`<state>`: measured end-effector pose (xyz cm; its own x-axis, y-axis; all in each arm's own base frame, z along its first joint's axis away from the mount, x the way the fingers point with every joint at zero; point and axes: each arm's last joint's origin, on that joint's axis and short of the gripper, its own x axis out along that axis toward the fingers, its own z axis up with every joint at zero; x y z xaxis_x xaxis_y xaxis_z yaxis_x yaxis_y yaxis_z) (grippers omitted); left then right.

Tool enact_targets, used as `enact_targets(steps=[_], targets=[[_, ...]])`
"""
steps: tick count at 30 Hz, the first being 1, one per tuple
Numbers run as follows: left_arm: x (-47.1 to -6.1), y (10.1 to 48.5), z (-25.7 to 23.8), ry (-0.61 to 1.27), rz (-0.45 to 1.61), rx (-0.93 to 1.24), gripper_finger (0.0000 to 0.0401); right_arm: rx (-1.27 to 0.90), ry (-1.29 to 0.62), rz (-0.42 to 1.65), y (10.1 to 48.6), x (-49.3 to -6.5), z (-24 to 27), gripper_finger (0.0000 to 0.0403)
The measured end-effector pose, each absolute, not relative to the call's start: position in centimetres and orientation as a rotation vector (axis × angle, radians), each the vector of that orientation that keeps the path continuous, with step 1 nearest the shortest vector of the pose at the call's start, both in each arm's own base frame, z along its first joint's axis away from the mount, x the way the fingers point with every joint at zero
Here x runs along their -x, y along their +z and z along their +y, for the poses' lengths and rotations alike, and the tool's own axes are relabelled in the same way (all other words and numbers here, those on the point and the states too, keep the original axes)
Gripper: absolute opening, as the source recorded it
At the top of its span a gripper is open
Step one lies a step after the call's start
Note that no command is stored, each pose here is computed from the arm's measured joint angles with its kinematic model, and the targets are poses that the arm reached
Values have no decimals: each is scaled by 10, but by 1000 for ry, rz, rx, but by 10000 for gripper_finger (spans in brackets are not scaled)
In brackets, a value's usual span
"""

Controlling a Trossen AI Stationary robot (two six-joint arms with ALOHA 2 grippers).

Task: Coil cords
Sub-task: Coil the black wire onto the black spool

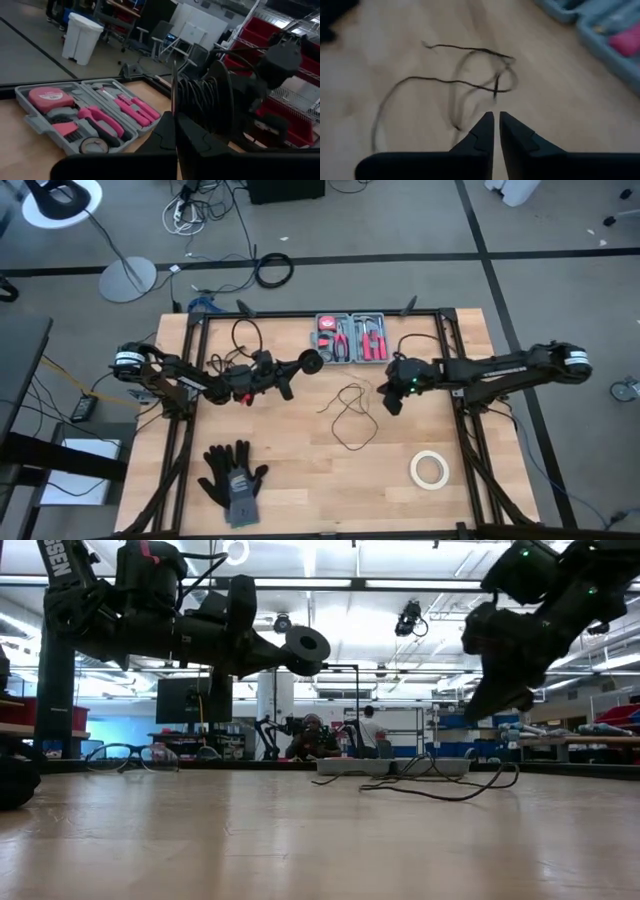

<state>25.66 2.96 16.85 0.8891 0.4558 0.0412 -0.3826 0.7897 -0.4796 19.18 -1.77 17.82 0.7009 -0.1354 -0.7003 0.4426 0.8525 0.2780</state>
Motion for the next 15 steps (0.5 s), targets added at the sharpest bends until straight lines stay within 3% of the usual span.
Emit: enact_targets(steps=[6,10,15], targets=[[-257,168,29,447,-147,481,0,-431,-428,750,185,-173,-20,48],[-257,167,29,444,-143,481,0,-389,-483,601,195,-180,-23,55],[-257,168,29,441,-150,480,0,-203,-405,421,200,-211,-26,56]])
